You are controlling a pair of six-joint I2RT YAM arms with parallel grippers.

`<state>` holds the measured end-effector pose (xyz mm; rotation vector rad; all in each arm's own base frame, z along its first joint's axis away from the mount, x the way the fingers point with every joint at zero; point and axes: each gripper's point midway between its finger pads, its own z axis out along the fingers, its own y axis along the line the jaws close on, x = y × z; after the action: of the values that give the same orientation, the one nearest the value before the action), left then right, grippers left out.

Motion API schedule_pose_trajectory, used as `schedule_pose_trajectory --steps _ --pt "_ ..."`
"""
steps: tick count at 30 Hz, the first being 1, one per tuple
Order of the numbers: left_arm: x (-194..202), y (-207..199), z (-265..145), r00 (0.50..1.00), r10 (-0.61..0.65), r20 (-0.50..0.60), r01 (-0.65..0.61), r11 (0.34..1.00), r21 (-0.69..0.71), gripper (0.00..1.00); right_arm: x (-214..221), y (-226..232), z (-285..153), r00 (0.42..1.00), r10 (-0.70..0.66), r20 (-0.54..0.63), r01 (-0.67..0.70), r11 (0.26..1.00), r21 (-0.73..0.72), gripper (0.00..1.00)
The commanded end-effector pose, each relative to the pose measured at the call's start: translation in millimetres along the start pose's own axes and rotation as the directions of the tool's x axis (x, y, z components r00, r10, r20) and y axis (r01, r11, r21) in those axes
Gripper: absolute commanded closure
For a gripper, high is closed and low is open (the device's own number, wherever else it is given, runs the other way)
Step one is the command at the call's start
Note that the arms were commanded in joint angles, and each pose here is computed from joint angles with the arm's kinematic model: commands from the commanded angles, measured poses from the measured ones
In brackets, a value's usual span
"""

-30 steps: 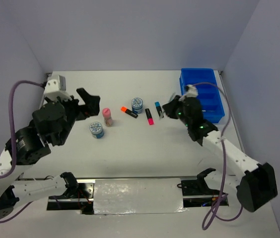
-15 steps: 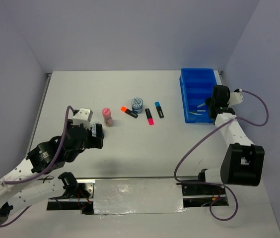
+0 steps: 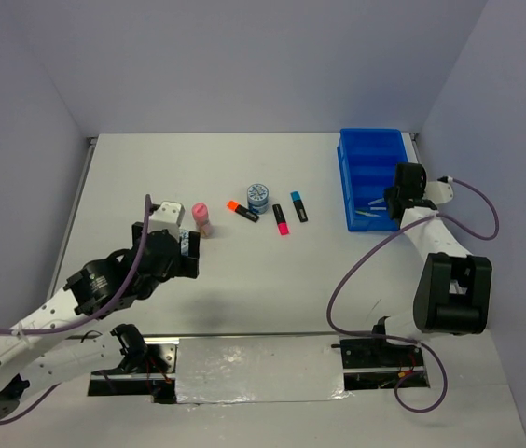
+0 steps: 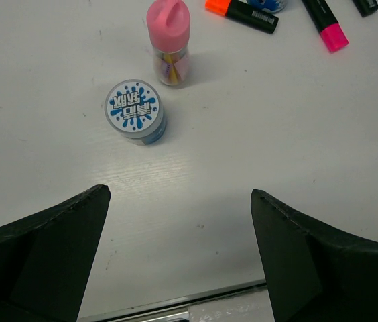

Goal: Sort the stationery into containers
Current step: Place the pen in the storage box.

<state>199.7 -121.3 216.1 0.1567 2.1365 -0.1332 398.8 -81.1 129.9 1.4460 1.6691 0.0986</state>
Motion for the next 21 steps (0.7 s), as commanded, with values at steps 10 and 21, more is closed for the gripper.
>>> schedule_pose_trajectory --steps 10,21 --pt "-14 2 -2 0.999 -0.016 0.033 0.016 1.000 -0.011 0.01 8 0 9 1.000 0.021 -0.019 -0.022 1.000 -0.004 0.75" --pt "-13 7 2 1.000 -0.017 0.020 0.018 0.999 -0.046 0.01 -3 10 -4 1.000 0.021 -0.010 -0.021 0.999 -0.041 0.42"
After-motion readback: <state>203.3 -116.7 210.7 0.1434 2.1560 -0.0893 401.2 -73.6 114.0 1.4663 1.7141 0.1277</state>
